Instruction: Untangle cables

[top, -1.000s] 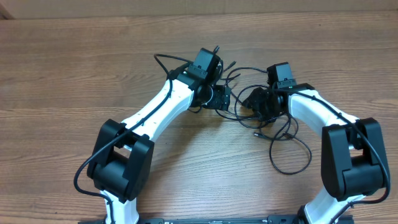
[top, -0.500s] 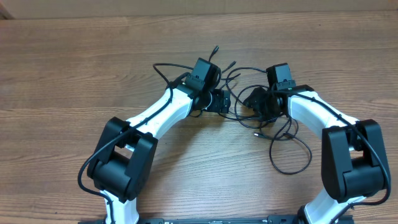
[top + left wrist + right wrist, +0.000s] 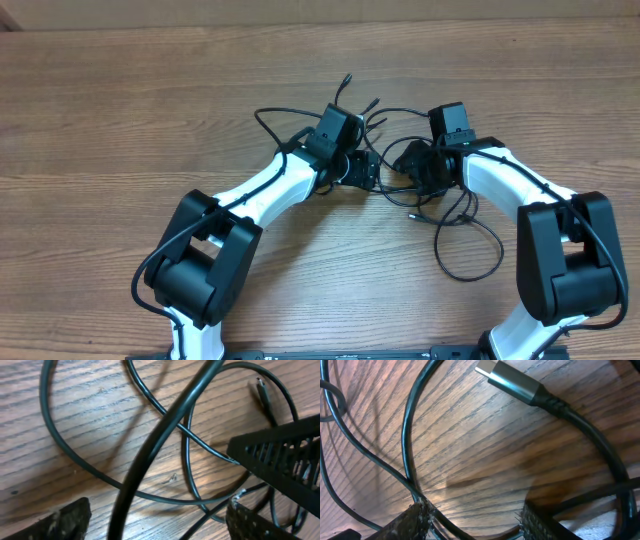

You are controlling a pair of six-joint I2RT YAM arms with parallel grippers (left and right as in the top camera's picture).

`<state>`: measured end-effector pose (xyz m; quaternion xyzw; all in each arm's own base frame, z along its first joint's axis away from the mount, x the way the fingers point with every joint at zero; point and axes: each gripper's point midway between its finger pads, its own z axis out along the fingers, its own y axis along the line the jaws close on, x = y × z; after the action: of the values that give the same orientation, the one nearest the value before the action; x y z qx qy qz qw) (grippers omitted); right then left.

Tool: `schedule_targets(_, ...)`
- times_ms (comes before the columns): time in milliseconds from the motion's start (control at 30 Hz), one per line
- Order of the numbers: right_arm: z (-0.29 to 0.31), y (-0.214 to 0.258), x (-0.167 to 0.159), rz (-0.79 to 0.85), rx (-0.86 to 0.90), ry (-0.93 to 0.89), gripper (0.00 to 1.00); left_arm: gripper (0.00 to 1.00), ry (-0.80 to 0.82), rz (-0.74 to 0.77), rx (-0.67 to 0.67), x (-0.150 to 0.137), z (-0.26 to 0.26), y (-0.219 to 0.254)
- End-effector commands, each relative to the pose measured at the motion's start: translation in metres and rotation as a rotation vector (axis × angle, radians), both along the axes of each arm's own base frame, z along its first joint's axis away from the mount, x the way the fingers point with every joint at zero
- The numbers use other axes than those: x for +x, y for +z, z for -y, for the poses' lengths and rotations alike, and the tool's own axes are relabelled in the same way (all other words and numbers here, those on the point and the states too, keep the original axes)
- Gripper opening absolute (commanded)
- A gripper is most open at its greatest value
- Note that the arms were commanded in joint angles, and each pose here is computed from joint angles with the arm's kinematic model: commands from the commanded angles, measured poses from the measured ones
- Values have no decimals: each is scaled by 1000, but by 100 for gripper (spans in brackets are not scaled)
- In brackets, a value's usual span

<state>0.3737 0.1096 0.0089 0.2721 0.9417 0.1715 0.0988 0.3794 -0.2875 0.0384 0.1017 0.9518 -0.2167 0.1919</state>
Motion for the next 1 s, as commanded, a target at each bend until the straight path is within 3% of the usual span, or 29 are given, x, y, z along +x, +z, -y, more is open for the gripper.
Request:
schedule_targets(0, 13, -13, -11, -37, -56, -19, 58, 88, 23, 4, 36, 0, -6, -9)
schedule_targets(300, 13, -13, -11, -37, -56, -19, 58, 89, 8, 17, 32, -2, 1, -8)
schedule_targets(533, 13, -12, -10, -33, -55, -19, 59, 64, 9, 17, 35, -3, 1, -10)
schedule_targets(700, 5, -10, -9, -30, -14, -5, 64, 59, 9, 18, 35, -3, 1, -10)
schedule_targets(833, 3, -10, -10, -30, -10, 2, 58, 55, 9, 23, 31, -2, 2, -9)
schedule_targets(967, 0, -10, -10, -27, -11, 7, 45, 33, 9, 24, 31, -2, 2, -9)
